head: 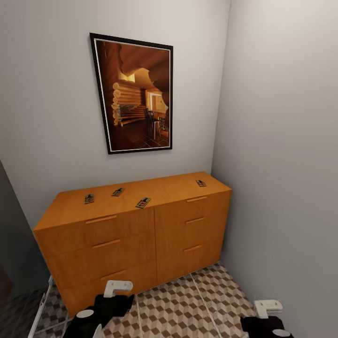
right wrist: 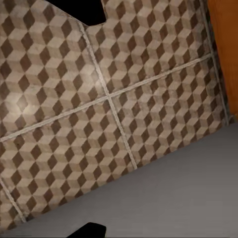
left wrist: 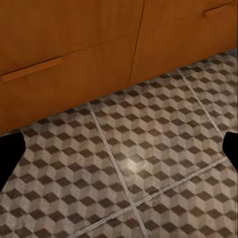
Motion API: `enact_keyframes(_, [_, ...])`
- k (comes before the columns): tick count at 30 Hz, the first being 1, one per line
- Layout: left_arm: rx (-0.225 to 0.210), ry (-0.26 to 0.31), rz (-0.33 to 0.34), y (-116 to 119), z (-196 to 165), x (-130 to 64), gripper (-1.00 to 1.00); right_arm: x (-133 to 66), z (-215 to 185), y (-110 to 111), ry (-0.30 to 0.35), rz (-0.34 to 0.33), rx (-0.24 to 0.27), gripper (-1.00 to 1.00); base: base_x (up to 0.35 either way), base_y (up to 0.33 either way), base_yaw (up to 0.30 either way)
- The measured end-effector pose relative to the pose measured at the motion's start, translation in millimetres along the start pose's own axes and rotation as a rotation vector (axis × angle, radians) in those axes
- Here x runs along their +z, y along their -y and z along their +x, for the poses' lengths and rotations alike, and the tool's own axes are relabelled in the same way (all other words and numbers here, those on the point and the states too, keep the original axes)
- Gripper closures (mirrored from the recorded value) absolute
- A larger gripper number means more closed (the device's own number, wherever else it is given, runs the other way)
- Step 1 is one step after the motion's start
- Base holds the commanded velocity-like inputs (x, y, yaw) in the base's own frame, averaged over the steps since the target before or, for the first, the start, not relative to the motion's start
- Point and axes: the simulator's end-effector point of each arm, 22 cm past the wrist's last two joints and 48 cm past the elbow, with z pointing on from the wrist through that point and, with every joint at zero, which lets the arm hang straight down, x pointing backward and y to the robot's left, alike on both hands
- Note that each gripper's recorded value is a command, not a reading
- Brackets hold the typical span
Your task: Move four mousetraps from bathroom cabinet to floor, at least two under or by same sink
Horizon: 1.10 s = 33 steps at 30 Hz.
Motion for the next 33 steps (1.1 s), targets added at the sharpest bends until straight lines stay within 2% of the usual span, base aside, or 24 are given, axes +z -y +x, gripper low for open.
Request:
enact_keyframes(6, [0.029, 0.070, 0.048, 31.1, -59.4, -3.5, -1.00, -14.5, -44.7, 16.1, 0.072, 0.051, 0.015, -1.00, 0.000, 0.000, 0.000])
enact_keyframes(7, [0.029, 0.070, 0.048, 31.1, -59.8, -3.5, -1.00, -14.5, -44.8, 16.1, 0.072, 0.051, 0.015, -1.00, 0.000, 0.000, 0.000])
enact_keyframes(15, [0.048, 0.216, 0.093, 61.1, -162.3, -15.4, -1.00, -20.6, -100.8, 33.2, 0.135, 0.112, 0.040, -1.00, 0.000, 0.000, 0.000])
enact_keyframes(18, [0.049, 0.244, 0.104, 69.1, -185.6, -20.5, -1.00, -22.0, -114.5, 36.0, 0.149, 0.120, 0.045, -1.00, 0.000, 0.000, 0.000])
enact_keyframes(21, [0.062, 0.282, 0.123, 82.7, -218.0, -29.7, -1.00, -24.3, -134.3, 39.2, 0.170, 0.128, 0.053, -1.00, 0.000, 0.000, 0.000])
enact_keyframes(24, [0.094, 0.329, 0.142, 98.9, -251.6, -41.8, -1.00, -26.9, -153.3, 41.6, 0.189, 0.133, 0.060, -1.00, 0.000, 0.000, 0.000])
enact_keyframes(25, [0.095, 0.330, 0.141, 98.9, -252.1, -41.9, -1.00, -26.9, -153.4, 41.5, 0.189, 0.133, 0.060, -1.00, 0.000, 0.000, 0.000])
enact_keyframes(30, [0.153, 0.436, 0.167, 123.3, -315.3, -70.7, -1.00, -29.6, -175.6, 44.7, 0.202, 0.140, 0.069, -1.00, 0.000, 0.000, 0.000])
enact_keyframes(33, [0.170, 0.483, 0.172, 129.6, -342.9, -85.3, -1.00, -29.7, -181.0, 46.1, 0.201, 0.144, 0.071, -1.00, 0.000, 0.000, 0.000])
